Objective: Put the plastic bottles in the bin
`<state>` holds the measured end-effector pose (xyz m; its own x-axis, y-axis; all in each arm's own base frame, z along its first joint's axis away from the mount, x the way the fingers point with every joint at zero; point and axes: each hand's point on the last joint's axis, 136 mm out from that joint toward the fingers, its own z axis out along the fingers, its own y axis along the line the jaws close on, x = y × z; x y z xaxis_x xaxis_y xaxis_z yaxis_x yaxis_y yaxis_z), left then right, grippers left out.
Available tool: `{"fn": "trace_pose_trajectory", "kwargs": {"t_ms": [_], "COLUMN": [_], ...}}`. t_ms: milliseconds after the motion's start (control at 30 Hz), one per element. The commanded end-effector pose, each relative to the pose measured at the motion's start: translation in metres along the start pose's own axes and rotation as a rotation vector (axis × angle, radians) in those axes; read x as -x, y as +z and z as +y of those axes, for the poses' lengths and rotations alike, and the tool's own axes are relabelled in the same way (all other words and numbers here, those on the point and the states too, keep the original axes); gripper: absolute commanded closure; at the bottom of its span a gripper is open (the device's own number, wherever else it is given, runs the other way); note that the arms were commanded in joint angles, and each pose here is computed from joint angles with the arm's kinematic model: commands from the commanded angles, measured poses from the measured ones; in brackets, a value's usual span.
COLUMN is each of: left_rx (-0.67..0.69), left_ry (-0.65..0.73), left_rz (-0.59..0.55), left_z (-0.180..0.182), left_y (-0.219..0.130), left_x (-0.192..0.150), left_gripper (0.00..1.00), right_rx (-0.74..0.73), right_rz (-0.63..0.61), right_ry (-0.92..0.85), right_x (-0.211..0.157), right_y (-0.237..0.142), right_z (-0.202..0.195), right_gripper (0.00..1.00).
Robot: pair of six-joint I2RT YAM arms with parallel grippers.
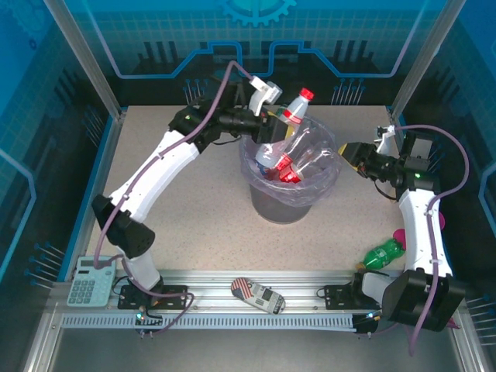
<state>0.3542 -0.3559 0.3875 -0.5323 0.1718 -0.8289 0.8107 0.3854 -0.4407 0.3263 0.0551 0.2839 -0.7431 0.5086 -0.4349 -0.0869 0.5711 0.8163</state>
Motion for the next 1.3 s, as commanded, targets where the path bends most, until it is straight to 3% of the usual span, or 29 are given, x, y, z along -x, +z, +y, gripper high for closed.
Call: {"fn": "trace_pose_trajectory", "kwargs": {"t_ms": [0,433,867,1033,1133,1267], "left_rx": [-0.051,-0.069,0.054,0.063,0.055,0.036], "left_ry": [0.047,0.041,0.127,0.148,0.154,0.173], "left_rz": [0.036,0.218,0.408,0.421,0.379,0.324], "left_z": [-0.014,-0.009,0.015,0.012,0.006,-0.004], "left_y": [0.005,0.036,0.048,0.044,0.042,0.038], "left_x": [-0.002,-0.038,-0.083,-0.084,-0.073,-0.058], "left_gripper": [0.60,0.63,0.54,0.43,0.25,0.21], "right_rx": [0.057,0.062,0.051,0.050,0.048,0.038], "right_rz": [0.009,0.027,0.044,0.048,0.045,0.036], "right_ry": [-0.004,0.004,0.000,-0.005,-0.010,-0.019], "right_x": [-0.001,0.000,-0.003,-0.002,-0.001,0.002], "right_y": [0.001,0.008,0.013,0.014,0.013,0.011], "right_z": [0.008,0.004,0.005,0.008,0.010,0.012], "right_gripper": [0.56,0.57,0.57,0.57,0.57,0.55]}}
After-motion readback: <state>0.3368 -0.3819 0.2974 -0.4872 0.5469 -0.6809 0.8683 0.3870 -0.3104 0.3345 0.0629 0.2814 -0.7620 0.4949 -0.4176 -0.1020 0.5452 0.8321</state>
